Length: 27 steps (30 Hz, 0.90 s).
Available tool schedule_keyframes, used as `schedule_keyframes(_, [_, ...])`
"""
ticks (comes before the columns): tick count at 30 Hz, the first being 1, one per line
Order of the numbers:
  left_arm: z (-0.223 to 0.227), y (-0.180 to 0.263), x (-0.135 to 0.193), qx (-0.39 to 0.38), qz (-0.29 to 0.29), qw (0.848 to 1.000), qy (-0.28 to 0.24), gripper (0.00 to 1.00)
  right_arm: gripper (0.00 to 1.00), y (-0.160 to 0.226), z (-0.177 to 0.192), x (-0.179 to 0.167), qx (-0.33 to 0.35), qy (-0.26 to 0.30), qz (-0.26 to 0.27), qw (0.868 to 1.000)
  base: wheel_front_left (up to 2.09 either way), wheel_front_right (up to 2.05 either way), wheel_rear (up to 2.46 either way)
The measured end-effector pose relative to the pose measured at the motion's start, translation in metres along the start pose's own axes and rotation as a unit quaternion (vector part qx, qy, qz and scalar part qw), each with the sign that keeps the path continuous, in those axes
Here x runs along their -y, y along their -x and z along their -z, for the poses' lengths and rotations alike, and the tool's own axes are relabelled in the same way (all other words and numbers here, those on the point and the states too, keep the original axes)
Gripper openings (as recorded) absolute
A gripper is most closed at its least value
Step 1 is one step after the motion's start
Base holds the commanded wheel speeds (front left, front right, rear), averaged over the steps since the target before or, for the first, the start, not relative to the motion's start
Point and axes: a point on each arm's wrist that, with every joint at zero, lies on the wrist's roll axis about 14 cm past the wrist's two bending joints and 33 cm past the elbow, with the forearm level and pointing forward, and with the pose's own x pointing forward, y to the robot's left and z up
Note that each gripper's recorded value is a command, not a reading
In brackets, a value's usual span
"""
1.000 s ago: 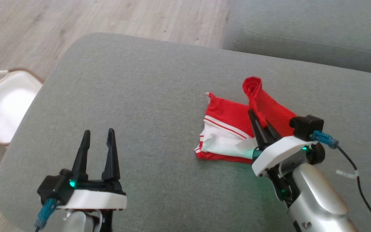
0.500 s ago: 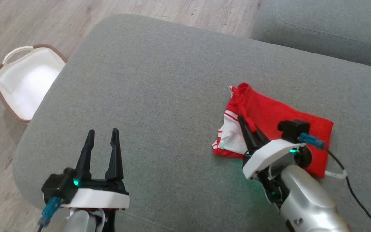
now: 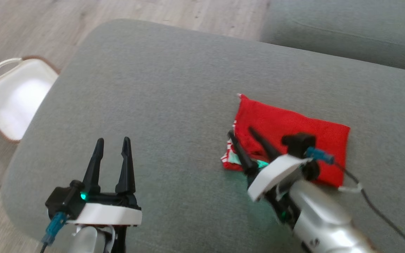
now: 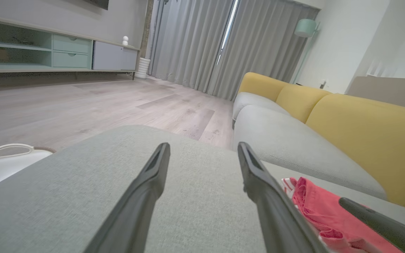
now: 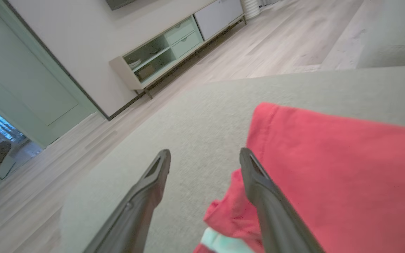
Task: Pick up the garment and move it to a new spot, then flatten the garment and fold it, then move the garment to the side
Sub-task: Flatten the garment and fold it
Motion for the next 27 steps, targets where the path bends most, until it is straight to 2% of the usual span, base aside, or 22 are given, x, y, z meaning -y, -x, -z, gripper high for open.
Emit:
schedule_keyframes(4, [-0.002, -0.009, 0.014, 0.004, 0.022, 1.0, 0.003, 1.0, 1.0, 0.004, -0.035, 0.031, 0.045, 0.037, 0.041, 0.997, 0.0, 0.0, 0.0])
schedule_keyframes(6, [-0.002, -0.013, 0.022, 0.006, 0.035, 0.999, 0.005, 1.0, 1.0, 0.01, -0.051, 0.046, 0.061, 0.08, 0.059, 0.993, 0.0, 0.0, 0.0])
schedule_keyframes(8, [-0.003, -0.018, 0.031, 0.008, 0.049, 0.999, 0.007, 1.0, 1.0, 0.023, -0.075, 0.067, 0.092, 0.106, 0.088, 0.986, 0.0, 0.0, 0.0])
schedule_keyframes(12, [-0.006, -0.029, 0.051, 0.015, 0.082, 0.996, -0.009, 1.0, 1.0, 0.062, -0.12, 0.103, 0.154, 0.159, 0.152, 0.963, 0.0, 0.0, 0.0])
schedule_keyframes(19, [-0.004, -0.043, 0.071, 0.017, 0.106, 0.994, -0.008, 1.0, 1.0, 0.14, -0.104, 0.14, 0.169, 0.175, 0.26, 0.934, 0.0, 0.0, 0.0])
schedule_keyframes(27, [0.003, -0.051, 0.083, 0.01, 0.121, 0.992, -0.013, 1.0, 1.0, 0.189, -0.095, 0.148, 0.191, 0.159, 0.326, 0.912, 0.0, 0.0, 0.0])
